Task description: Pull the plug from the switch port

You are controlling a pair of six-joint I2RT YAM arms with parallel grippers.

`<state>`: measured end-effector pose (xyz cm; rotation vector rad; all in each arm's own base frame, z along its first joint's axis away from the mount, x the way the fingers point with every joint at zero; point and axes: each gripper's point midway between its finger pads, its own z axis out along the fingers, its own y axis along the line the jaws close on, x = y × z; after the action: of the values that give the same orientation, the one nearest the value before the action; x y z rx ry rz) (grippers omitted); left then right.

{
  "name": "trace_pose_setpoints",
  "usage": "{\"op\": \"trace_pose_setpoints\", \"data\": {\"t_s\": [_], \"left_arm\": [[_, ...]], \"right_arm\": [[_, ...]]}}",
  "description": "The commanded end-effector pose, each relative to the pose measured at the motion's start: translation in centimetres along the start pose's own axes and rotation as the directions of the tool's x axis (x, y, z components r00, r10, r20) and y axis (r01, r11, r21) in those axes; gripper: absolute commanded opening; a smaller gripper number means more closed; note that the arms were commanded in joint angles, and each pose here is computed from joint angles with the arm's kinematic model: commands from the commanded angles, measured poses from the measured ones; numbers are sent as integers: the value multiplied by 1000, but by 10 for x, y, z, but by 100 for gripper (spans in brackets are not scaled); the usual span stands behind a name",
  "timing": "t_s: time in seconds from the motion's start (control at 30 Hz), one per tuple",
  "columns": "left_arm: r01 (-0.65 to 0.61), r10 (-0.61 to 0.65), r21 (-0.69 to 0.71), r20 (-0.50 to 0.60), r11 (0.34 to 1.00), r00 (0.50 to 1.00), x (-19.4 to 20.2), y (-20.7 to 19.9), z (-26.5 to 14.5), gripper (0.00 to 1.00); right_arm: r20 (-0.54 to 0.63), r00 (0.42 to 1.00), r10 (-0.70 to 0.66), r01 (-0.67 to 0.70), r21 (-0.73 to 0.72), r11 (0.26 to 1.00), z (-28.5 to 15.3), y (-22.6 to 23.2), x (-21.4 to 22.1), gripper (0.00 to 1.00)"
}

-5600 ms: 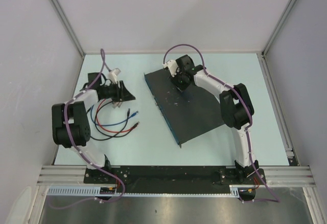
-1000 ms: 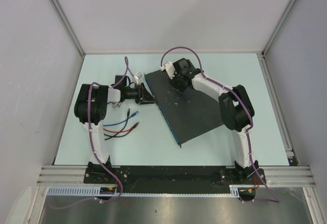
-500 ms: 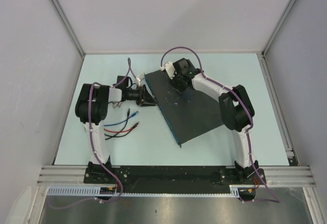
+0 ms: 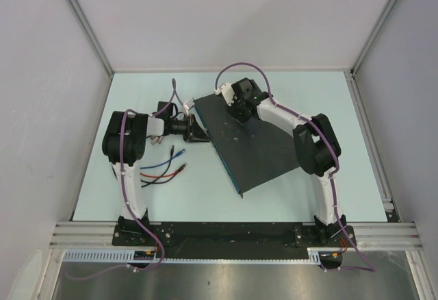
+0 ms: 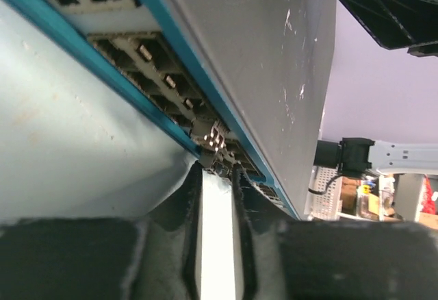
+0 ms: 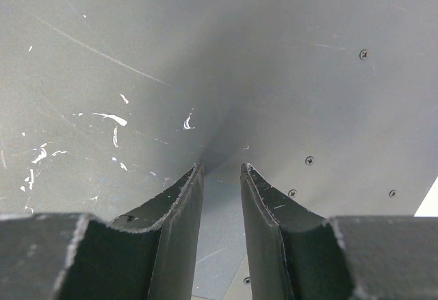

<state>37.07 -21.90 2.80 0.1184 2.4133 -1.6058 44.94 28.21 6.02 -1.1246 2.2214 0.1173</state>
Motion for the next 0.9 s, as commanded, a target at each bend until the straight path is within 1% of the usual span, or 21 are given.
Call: {"op": "trace_pose_setpoints", "data": {"t_s": [0.0, 0.03, 0.17, 0.33, 0.37, 0.43, 0.47, 0.5, 0.53, 0.57, 0.63, 0.67, 0.77, 0.87], "left_arm": [[-39, 39, 11, -8, 999, 999, -3, -3, 12, 15], [-36, 36, 11, -5, 999, 999, -4, -2, 11, 10], [-16, 16, 9, 10, 1000, 1000, -4, 0, 4, 1], [-19, 18, 11, 43, 1000, 999, -5, 0, -15, 0], [-36, 35, 12, 49, 999, 998, -6, -3, -18, 0], [-23, 24, -5, 59, 1000, 998, -5, 1, -27, 0], [-52, 53, -11, 66, 999, 996, -7, -1, -31, 0], [-48, 50, -22, 71, 999, 996, -6, 1, -36, 0], [-31, 33, -39, 64, 999, 997, -3, 4, -39, 0], [-68, 71, -46, 66, 997, 995, -3, 4, -42, 0], [-25, 27, -73, 35, 997, 999, 7, 8, -48, 0], [-51, 53, -80, 24, 995, 998, 10, 10, -50, 0], [-67, 68, -92, 13, 994, 998, 19, 9, -56, 0], [-102, 103, -96, 3, 990, 995, 24, -1, -64, 0]], "right_arm": [[-312, 950, -27, -30, -177, 984, 41, 61, 111, 35], [-312, 950, -28, -29, -177, 984, 41, 61, 111, 35], [-313, 949, -24, -32, -174, 984, 42, 60, 112, 35], [-315, 949, -23, -34, -173, 984, 42, 59, 112, 36], [-317, 948, -21, -36, -175, 984, 43, 60, 113, 36], [-316, 948, -20, -37, -174, 984, 43, 59, 112, 36], [-318, 948, -17, -41, -174, 984, 43, 59, 112, 36], [-318, 948, -16, -42, -173, 984, 43, 58, 113, 36], [-318, 948, -14, -44, -174, 984, 43, 58, 112, 36], [-318, 948, -11, -46, -172, 984, 43, 57, 112, 36], [-317, 948, -9, -49, -176, 983, 44, 57, 112, 36], [-319, 948, -7, -52, -175, 983, 44, 56, 112, 36], [-321, 947, -4, -55, -175, 983, 44, 56, 112, 37], [-314, 949, -2, -55, -172, 984, 44, 54, 110, 36]]}}
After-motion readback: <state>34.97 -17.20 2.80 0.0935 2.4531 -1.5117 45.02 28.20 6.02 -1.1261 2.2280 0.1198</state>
